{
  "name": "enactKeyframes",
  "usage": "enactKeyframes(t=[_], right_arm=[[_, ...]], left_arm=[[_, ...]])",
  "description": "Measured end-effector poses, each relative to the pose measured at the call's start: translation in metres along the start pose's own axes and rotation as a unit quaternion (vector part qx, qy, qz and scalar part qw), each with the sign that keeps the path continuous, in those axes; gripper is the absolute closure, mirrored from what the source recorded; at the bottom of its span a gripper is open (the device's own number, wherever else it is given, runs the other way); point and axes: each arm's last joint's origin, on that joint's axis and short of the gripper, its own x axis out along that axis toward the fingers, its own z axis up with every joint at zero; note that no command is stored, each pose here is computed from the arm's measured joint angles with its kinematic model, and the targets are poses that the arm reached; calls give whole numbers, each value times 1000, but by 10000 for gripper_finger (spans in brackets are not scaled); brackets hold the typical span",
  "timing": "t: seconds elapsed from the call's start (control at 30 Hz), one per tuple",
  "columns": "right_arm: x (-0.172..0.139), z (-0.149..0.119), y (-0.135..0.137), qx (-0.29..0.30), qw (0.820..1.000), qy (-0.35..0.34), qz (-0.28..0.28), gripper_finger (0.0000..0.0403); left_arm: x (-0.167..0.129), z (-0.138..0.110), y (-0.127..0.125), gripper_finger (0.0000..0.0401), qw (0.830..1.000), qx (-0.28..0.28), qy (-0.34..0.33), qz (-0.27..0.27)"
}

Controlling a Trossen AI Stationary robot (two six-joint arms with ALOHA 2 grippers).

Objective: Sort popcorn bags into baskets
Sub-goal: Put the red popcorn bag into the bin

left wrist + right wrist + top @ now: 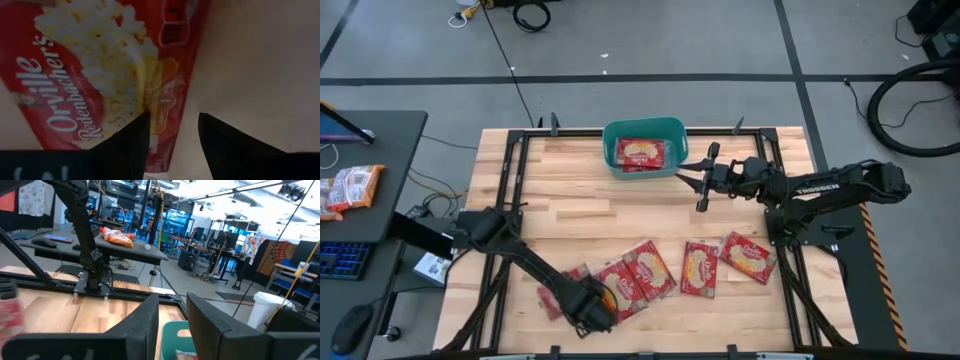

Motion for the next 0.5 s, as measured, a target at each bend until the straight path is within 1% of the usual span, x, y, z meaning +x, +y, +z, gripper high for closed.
enactKeyframes(t=[0.13, 0.2, 0.33, 0.43, 0.5], right_arm=[[0, -2, 1, 11, 1000, 11, 4, 298], [0, -3, 1, 15, 1000, 17, 6, 298], [0, -5, 2, 21, 999, 27, 9, 298], [0, -5, 4, 24, 999, 29, 14, 298], [0, -5, 6, 24, 999, 28, 19, 298]], left_arm=[[13, -4, 21, 229, 996, 15, 22, 81], [16, -6, 28, 229, 994, 23, 31, 104], [11, -6, 34, 229, 991, 44, 28, 122], [-6, -9, 37, 229, 991, 43, 13, 123], [-12, -10, 37, 229, 992, 32, 2, 120]])
